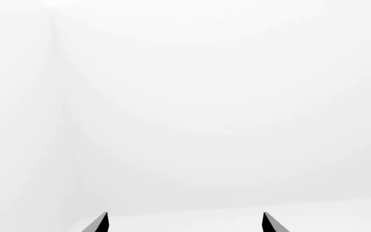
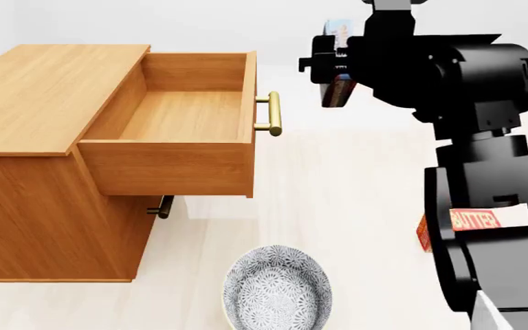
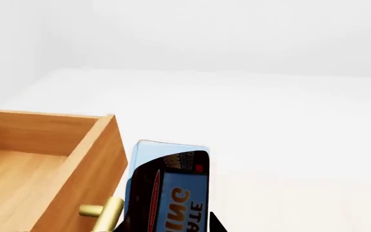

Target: Put the chocolate pudding in the top drawer of the cabinet and close it.

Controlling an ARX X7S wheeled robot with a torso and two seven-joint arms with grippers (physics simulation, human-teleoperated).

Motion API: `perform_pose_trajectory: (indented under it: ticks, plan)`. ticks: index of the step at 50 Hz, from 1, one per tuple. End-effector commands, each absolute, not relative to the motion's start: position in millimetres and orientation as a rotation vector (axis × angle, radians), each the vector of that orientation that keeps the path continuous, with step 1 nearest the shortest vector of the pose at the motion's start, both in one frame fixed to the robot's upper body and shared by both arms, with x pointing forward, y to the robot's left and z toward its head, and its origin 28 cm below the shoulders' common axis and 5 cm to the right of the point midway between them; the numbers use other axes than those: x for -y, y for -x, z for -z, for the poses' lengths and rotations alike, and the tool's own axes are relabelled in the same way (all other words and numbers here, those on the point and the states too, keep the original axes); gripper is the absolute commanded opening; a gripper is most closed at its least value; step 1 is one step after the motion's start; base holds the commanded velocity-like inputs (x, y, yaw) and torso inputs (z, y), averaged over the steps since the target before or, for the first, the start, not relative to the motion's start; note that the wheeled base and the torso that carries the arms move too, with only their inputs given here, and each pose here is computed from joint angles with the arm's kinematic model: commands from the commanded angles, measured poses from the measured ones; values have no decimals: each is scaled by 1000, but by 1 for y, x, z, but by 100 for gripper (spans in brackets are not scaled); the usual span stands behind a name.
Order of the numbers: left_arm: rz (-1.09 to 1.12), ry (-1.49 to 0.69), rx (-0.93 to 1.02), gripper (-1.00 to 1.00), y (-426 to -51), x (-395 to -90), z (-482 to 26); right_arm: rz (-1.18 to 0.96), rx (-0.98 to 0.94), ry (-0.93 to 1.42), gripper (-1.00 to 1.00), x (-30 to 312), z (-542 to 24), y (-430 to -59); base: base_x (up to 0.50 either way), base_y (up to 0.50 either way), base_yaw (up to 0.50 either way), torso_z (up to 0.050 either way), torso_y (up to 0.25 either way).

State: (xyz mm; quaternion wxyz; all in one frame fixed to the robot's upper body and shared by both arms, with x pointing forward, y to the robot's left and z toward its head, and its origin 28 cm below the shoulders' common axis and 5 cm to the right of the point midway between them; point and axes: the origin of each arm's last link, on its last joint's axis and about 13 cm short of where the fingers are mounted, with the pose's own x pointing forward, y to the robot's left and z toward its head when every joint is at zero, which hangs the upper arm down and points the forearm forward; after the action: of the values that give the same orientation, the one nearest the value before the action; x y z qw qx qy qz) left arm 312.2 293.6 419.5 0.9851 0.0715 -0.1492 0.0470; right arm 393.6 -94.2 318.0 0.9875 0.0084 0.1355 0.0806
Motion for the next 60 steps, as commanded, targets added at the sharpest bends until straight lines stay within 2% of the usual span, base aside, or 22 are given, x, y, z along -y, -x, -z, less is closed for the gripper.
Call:
perform_pose_trajectory:
  ticks: [1,21,35,60]
  plan:
    - [-88,-149,315,100,-307,-296,-422,-198,-173,14,-100,80,-356,-390,0,0,0,0,0]
    - [-97,-158,335,100,-292,-302,-429,-363,-135,30,-100,26,-370,-395,0,0,0,0,0]
    - [-126,-174,341,100,-283,-311,-435,-469,-149,24,-100,-7,-359,-392,0,0,0,0,0]
    - [-183,-198,310,100,-282,-332,-419,-509,-193,35,-100,-23,-326,-388,0,0,0,0,0]
